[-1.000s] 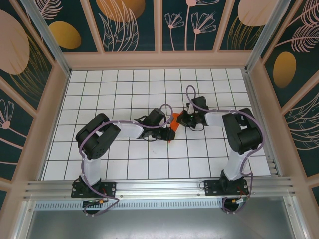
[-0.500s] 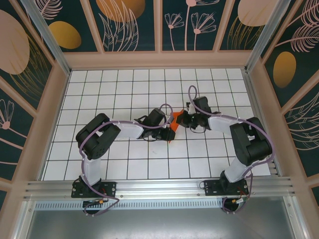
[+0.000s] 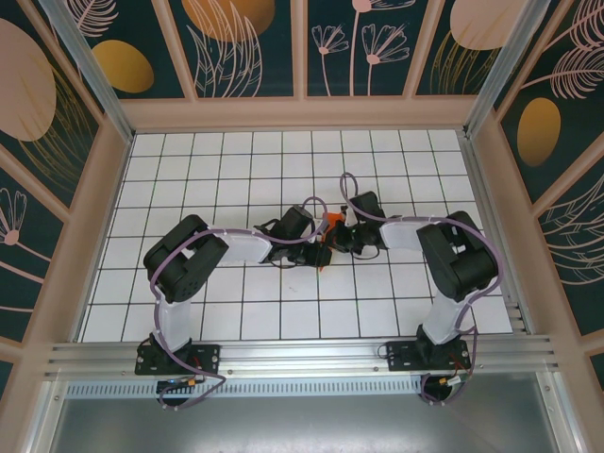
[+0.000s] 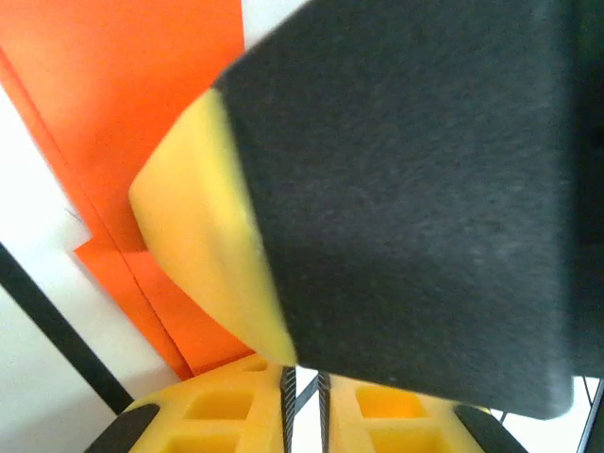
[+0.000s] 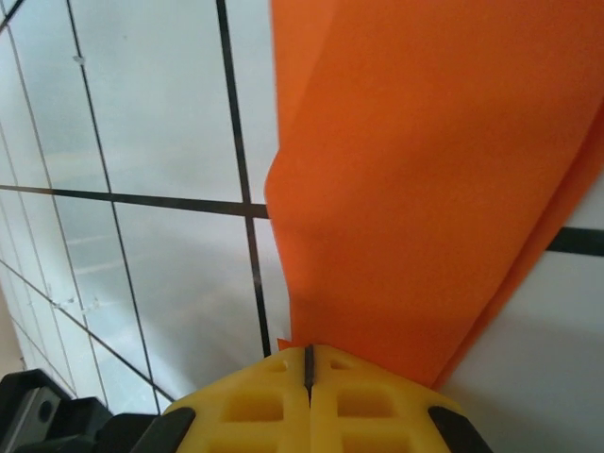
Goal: Fold a paper plane with a square sheet of paper (fold left side to right side)
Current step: Fold the wing for the fifth time at the center of the table.
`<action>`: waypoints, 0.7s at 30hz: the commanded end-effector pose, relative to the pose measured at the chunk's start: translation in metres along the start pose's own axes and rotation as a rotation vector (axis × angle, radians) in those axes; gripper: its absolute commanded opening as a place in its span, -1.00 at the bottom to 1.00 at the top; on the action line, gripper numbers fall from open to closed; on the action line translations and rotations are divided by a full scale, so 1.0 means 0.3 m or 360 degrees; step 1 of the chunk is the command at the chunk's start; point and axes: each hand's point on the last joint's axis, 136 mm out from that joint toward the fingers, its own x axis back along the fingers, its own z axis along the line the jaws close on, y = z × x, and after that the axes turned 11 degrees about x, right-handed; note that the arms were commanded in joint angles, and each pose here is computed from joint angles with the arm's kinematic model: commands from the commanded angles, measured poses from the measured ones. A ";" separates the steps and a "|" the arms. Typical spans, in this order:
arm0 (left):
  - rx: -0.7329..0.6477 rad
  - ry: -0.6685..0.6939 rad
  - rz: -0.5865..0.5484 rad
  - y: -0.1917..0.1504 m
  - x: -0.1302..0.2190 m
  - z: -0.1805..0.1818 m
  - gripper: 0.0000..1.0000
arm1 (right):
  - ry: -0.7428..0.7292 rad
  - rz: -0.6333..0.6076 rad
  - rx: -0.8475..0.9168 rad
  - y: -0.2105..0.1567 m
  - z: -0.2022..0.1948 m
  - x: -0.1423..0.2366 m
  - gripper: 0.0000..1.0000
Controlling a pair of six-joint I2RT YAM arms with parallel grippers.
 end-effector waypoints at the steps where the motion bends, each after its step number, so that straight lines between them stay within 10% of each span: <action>1: 0.0156 0.0249 0.0229 -0.160 -0.040 0.157 -0.64 | -0.0142 -0.0038 0.0035 0.035 -0.049 -0.016 -0.89; 21: 0.0167 0.0251 0.0241 -0.167 -0.046 0.163 -0.63 | -0.0296 -0.0158 0.0106 0.220 -0.174 0.026 -0.88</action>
